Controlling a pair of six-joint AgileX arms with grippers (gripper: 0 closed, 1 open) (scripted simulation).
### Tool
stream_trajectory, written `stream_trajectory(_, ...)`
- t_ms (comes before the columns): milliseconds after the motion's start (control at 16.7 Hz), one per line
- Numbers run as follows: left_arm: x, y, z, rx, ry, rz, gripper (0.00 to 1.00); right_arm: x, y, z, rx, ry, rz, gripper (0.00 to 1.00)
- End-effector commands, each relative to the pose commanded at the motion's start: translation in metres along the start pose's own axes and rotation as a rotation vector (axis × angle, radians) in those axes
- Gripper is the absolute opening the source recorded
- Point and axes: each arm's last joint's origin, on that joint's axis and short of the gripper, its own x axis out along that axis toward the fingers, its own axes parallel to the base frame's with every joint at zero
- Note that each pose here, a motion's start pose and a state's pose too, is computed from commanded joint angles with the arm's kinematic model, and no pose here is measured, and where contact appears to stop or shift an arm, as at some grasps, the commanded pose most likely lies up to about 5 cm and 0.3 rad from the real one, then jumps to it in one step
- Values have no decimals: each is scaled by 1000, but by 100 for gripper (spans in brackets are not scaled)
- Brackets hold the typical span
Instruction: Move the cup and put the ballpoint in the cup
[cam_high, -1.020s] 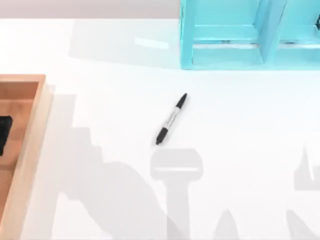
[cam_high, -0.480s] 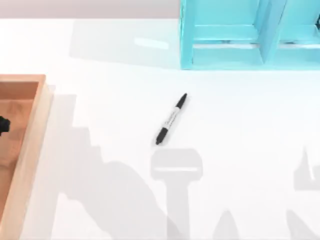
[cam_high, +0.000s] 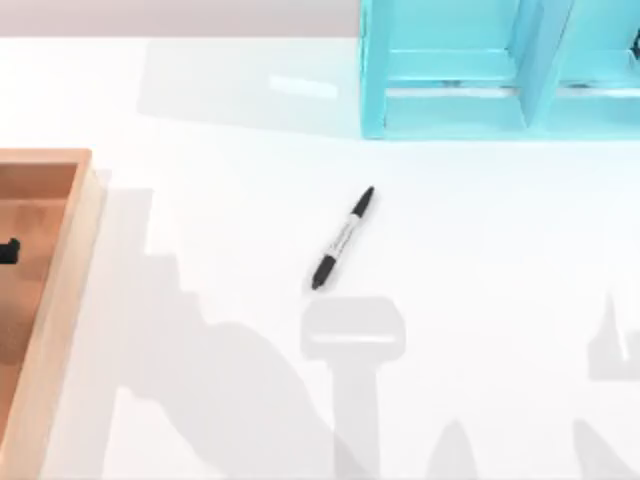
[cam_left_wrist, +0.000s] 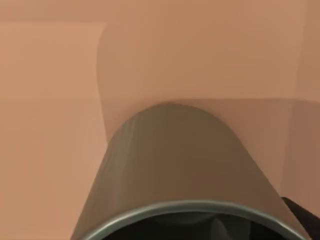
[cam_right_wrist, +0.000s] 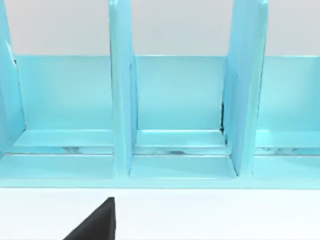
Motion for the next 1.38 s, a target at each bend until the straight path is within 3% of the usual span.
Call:
stream_trajectory(600,-3,2,1,-5,-3,0,0,0,0,0,0,0,0,100)
stream_trajectory(960,-46,0,14,-63,-9,-11,0,0,0,0,0,0,0,100)
stream_trajectory(1140,-77,-33,22,-59,9,-15,0,0,0,0,0,0,0,100)
stream_trajectory(1380,-120,-105,17,-14,20,-7,0,0,0,0,0,0,0,100)
